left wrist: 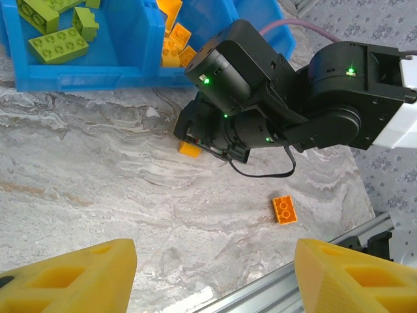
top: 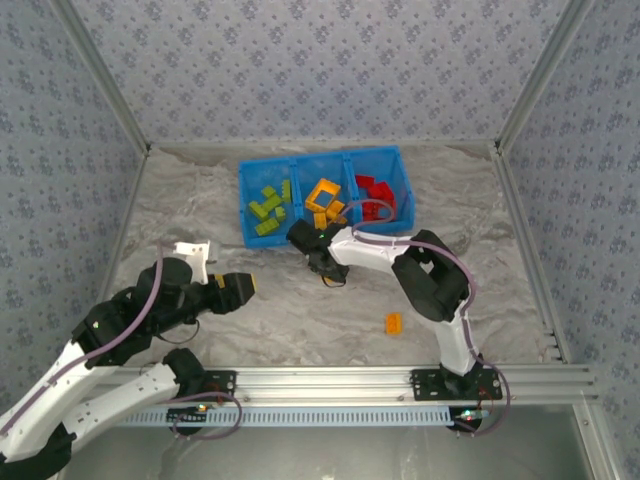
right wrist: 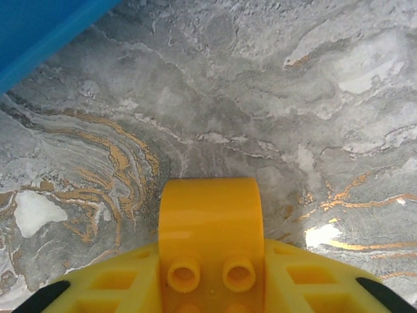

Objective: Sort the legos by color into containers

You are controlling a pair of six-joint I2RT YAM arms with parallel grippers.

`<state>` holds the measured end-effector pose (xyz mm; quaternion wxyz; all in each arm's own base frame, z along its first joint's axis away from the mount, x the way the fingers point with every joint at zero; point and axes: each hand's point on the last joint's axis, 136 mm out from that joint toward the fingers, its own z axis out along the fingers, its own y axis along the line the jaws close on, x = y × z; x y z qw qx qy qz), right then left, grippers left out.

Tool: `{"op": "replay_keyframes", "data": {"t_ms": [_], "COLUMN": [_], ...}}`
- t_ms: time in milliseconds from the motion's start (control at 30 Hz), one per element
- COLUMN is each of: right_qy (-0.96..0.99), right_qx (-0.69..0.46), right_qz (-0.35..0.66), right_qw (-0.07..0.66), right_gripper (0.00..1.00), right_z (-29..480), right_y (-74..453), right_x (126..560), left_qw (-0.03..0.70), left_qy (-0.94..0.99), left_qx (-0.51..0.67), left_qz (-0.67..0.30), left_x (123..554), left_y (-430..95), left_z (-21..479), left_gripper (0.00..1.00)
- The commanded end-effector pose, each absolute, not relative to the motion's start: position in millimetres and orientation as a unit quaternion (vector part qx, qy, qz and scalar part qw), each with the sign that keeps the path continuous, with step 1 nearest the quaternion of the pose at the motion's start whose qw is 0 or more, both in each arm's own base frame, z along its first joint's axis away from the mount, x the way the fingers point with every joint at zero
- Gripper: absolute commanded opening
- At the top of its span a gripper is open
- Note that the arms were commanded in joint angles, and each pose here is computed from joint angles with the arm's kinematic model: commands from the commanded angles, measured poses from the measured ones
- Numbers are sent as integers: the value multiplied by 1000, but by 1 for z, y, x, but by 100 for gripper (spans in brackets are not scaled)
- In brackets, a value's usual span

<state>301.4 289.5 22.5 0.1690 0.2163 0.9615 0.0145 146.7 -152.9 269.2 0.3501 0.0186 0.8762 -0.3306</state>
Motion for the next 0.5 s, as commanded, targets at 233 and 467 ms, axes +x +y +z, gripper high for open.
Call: {"op": "replay_keyframes", "data": {"t_ms": [233, 467], "right_qy": [953, 947], "right_qx": [128, 40], "right_qz": [3, 49], "right_qw": [274, 316], "right_gripper": [32, 31], "right_z": [98, 141], "right_y": [291, 296], "right_x": [320, 367], "left_qw": [363, 376], "left_qy": [873, 879], "left_qx": [23, 31], "left_qz": [-324, -291], "left_x": [162, 193], "left_y": [-166, -193], "left_z": [296, 295], "left_gripper": [65, 65]}}
